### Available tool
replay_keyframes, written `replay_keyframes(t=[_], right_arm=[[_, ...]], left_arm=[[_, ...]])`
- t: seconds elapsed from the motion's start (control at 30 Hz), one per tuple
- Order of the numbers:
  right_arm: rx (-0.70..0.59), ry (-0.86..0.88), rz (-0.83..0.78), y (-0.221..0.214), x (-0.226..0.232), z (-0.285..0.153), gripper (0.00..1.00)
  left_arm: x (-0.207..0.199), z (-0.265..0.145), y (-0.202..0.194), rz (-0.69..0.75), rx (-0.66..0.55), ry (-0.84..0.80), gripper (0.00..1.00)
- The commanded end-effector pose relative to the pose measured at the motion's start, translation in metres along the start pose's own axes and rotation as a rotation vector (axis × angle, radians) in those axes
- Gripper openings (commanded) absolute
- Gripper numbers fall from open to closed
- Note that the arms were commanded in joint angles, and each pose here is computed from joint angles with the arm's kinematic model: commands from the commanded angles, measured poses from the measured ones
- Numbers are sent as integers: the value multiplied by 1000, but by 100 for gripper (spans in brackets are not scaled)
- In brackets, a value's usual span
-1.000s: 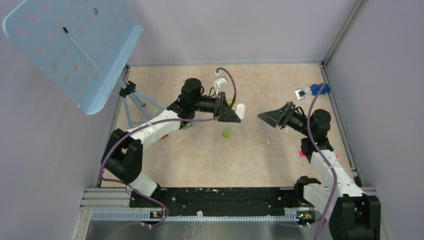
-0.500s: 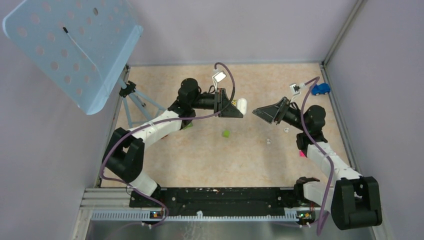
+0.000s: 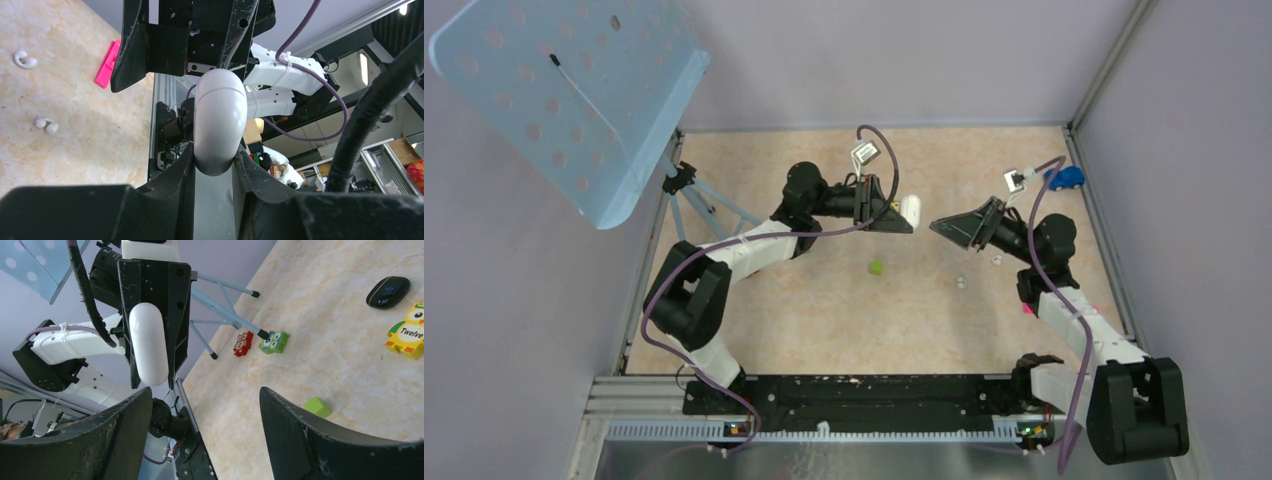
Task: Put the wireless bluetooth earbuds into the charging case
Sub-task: Pass from the left arm to the right
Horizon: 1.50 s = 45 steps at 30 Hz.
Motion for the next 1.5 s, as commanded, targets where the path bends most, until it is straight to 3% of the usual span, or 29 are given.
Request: replay_keyframes(t=[0.0,0.47,0.73,0.97,1.13,1.23,1.37,1.47], right_arm=[[-47,61,-47,6,11,0,76],[-135,323,-78,25,31,30,75],[-124,362,-78,27,39,44,66],[-117,350,-31,22,33,52,32],[-98,343,-14,19,30,54,40],[-85,338,-11,18,30,56,39],[-74,341,-6,19,30,60,14],[-70,339,6,18,28,60,4]], left_arm=[[-18,-3,-2,73,-11,-19,0],[-24,-5,-4,55,-27,30,0],[-21,-5,-4,45,-23,37,0],[-22,-5,-3,46,-26,36,0],[-22,-5,-3,49,-22,36,0],[-22,-5,-3,52,-21,35,0],[-22,-4,-2,54,-22,33,0],[-23,-4,-2,64,-25,33,0]])
Point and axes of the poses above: each gripper's point midway between its finger pads, its own z axis out along the fingers, its own x axis along the line the jaws close on, y = z × x, the point moved 10 cm from there along -z, back along the fingers, and after that the axes turned 15 degrees about -z, right-handed, at the moved point
